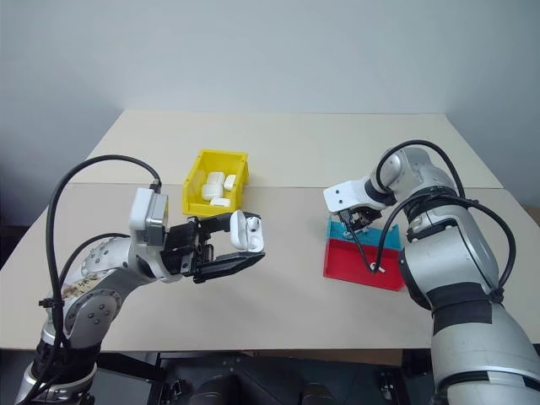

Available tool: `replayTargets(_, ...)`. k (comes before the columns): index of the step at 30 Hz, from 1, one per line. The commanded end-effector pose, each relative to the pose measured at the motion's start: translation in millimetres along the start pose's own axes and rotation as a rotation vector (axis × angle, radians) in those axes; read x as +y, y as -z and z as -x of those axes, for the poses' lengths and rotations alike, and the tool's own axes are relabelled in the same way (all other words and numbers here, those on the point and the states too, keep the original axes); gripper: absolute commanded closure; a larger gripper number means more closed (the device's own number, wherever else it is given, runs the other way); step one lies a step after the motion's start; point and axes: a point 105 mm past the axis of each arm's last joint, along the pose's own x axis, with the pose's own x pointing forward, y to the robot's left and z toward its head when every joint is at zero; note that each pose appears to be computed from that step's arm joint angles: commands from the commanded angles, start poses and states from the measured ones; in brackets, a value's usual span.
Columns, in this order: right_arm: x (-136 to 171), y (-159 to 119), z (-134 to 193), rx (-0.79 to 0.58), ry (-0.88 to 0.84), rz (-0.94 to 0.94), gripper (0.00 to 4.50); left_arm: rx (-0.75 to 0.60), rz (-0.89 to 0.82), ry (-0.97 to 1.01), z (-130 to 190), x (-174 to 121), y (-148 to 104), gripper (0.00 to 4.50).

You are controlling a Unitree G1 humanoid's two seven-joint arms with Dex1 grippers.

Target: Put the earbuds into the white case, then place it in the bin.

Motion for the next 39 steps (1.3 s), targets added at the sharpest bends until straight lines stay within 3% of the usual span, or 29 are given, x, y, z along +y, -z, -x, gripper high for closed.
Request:
replayTargets(1, 0, 4, 2, 0.031, 0.014, 0.04, 2.1, -0.019, -0.035, 0.012, -1, -4, -9, 1.7)
replayTargets(31, 13, 11, -27, 0.059, -0.007, -0.029, 2.1, -0.012, -0.039, -0.019, 4, -8, -13, 1.7)
replayTargets(34, 15, 10, -27, 0.048, -0.016, -0.035, 2.68, -0.012, -0.04, -0.022, 4, -8, -13, 1.7)
replayTargets(39, 16, 10, -29, 0.044, -0.019, -0.038, 4.34, -0.011, -0.041, -0.026, 4, -8, -13, 1.7)
